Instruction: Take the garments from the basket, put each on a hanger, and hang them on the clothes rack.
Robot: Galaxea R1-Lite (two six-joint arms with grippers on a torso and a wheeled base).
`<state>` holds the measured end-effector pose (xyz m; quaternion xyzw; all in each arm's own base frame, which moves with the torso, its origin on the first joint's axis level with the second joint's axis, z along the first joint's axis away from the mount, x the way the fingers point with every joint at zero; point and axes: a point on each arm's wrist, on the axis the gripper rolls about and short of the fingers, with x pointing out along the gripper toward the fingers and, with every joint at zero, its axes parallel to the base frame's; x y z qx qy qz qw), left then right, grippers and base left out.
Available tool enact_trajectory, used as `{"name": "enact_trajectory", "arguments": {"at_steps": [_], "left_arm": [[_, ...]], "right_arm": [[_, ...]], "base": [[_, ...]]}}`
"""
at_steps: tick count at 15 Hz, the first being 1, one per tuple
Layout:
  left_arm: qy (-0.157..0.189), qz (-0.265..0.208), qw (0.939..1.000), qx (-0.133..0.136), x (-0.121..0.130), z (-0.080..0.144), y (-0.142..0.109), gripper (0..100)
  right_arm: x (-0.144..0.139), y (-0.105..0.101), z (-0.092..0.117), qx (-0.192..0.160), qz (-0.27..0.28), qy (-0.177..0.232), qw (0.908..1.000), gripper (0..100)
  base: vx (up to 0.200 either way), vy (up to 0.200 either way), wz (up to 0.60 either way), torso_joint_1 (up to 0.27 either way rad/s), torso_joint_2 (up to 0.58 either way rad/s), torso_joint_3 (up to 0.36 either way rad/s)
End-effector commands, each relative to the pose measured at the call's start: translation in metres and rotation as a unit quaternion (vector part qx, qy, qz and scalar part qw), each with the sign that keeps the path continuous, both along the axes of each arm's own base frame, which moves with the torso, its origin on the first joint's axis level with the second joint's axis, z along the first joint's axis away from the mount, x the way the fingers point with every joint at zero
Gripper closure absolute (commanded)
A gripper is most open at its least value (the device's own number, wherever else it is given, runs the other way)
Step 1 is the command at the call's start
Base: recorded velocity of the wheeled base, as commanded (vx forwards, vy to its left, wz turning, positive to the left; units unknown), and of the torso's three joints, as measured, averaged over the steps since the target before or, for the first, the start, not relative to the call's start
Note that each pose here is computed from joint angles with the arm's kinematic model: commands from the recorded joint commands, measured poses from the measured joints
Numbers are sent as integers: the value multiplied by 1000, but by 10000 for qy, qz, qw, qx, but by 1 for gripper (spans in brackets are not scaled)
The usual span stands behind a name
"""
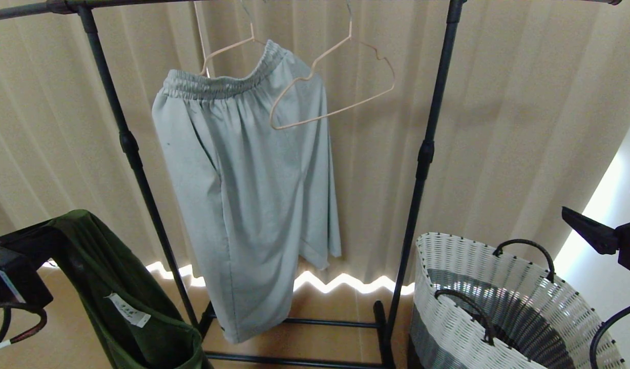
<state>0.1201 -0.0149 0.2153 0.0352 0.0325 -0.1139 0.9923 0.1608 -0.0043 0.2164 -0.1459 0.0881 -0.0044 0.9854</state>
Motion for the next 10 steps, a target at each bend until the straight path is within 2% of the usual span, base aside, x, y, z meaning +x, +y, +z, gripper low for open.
{"name": "enact_trajectory", "arguments": {"at_steps": [1,9,10], "left_arm": [[25,10,10000,3,1,-1,0,100],[85,68,9999,47,0,-5,2,100],[96,66,9999,71,0,-6,2,100]], "right_arm": [[-1,0,0,6,4,-15,10000,0],[-4,0,0,-1,13,-30,10000,0],[-5,0,0,-1,13,-38,10000,0]], "base": [[0,0,0,0,0,0],[0,0,0,1,-9,-3],[0,0,0,32,-222,-203]]}}
